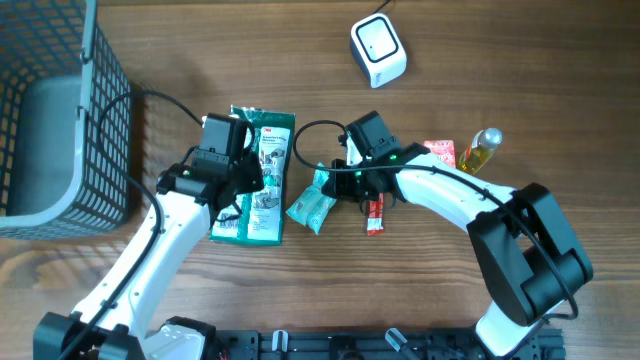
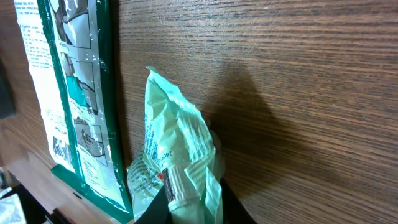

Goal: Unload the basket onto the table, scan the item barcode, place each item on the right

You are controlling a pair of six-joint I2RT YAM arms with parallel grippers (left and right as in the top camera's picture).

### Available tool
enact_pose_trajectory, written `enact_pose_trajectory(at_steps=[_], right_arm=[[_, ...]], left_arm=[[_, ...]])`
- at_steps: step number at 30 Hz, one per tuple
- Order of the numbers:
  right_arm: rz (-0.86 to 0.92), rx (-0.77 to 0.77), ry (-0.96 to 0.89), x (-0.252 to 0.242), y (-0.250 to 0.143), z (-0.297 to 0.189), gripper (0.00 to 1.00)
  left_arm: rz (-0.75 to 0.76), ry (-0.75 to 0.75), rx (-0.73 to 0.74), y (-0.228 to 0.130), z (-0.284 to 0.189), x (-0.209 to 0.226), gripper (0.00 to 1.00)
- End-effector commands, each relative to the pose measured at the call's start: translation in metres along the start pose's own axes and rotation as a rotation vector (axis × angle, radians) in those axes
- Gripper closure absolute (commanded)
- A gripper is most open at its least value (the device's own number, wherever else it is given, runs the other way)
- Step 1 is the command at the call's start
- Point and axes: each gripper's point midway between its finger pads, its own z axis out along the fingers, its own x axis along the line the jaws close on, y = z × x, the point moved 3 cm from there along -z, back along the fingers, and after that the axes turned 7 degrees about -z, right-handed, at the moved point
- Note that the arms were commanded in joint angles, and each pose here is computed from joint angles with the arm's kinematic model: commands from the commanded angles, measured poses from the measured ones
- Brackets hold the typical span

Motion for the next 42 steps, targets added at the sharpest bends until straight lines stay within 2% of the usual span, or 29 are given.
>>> enact_pose_trajectory(at_steps=[1, 2, 3, 42], right_arm=[[-0.008, 0.035, -0.01, -0.0066, -0.0081, 0.0087, 0.96], [-0.008, 0.035, -0.012, -0.0069, -0.008, 0.0087, 0.96], [-0.008, 0.035, -0.012, -0.0069, -0.0081, 0.0087, 0.96], [-0.038, 0.051, -0.019, -0.0085, -0.0115, 0.0086, 0.96]], left_arm=[[0.08, 0.058, 0.031, -0.0038, 0.0076, 0.0092, 0.75], [0.081, 0.063, 0.043, -0.0058, 0.009, 0.0102, 0.65], [0.083, 0.073, 0.062, -0.0096, 0.0101, 0.0121, 0.0], [0.085, 0.076, 0.07, -0.0113, 0.0103, 0.0127, 0.0]])
